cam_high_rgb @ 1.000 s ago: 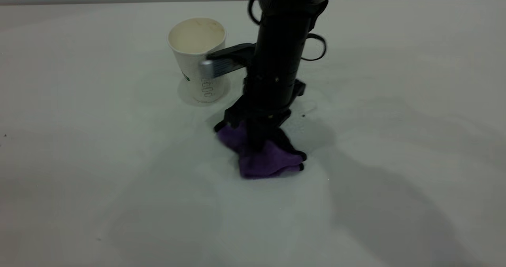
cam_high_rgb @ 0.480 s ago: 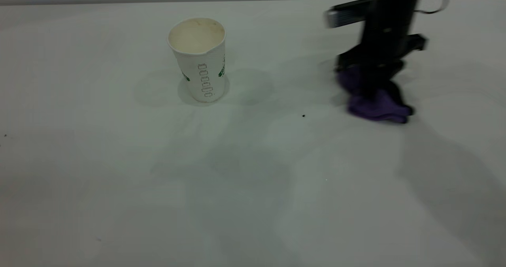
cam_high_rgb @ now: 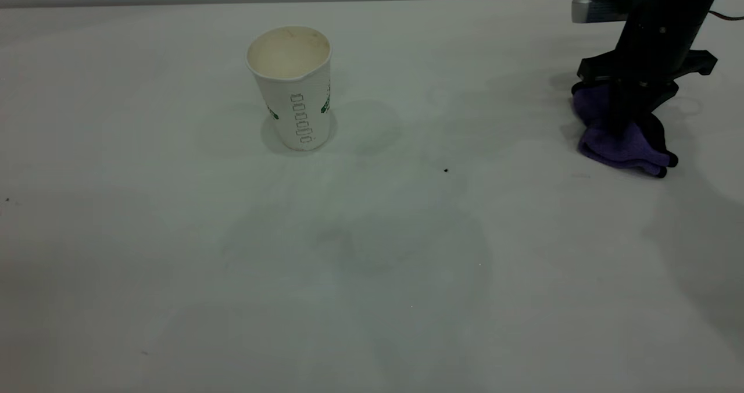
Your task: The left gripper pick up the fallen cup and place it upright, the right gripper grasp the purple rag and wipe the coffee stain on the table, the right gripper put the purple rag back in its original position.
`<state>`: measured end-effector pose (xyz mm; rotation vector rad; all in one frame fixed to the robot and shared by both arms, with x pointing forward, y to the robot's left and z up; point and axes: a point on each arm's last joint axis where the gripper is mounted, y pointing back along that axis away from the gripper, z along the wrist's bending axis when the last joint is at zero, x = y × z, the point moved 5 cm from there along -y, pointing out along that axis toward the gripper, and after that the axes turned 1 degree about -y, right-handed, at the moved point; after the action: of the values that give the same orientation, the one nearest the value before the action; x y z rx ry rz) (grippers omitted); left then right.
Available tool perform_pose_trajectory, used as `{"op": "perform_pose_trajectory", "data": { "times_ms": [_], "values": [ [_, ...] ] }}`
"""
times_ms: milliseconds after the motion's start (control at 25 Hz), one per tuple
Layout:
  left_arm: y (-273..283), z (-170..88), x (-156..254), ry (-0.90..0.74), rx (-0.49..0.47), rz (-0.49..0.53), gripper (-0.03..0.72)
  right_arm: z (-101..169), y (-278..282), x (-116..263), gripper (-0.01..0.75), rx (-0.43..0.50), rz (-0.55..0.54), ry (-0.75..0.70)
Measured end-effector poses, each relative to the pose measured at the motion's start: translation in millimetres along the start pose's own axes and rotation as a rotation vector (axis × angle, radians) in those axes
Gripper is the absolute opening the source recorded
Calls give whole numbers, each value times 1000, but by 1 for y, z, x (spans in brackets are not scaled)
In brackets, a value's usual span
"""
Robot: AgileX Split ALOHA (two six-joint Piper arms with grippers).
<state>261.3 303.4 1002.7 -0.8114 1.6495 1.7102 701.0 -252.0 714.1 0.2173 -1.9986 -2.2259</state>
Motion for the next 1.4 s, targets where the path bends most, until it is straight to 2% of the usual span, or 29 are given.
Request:
{"op": "perform_pose_trajectory", "data": {
  "times_ms": [120,200,400,520,720,920,1040,1240,1400],
  "values": [
    [0,0,0,0,0,0,551,4,0,0,156,-27,1,16],
    [0,0,0,0,0,0,551,6,3,-1,234,-40,-2,11],
    [0,0,0,0,0,0,551,13,22,0,486,-69,2,6],
    [0,0,0,0,0,0,551,20,59,0,563,-90,4,14],
    [0,0,0,0,0,0,551,33,137,7,563,-115,-5,46],
    [0,0,0,0,0,0,551,43,212,15,520,-107,-116,63],
    [0,0,0,0,0,0,551,52,248,32,500,-117,-169,54],
    [0,0,0,0,0,0,551,65,290,93,491,-119,-197,54],
    [0,0,0,0,0,0,551,74,298,154,491,-118,-177,46]
  ]
}}
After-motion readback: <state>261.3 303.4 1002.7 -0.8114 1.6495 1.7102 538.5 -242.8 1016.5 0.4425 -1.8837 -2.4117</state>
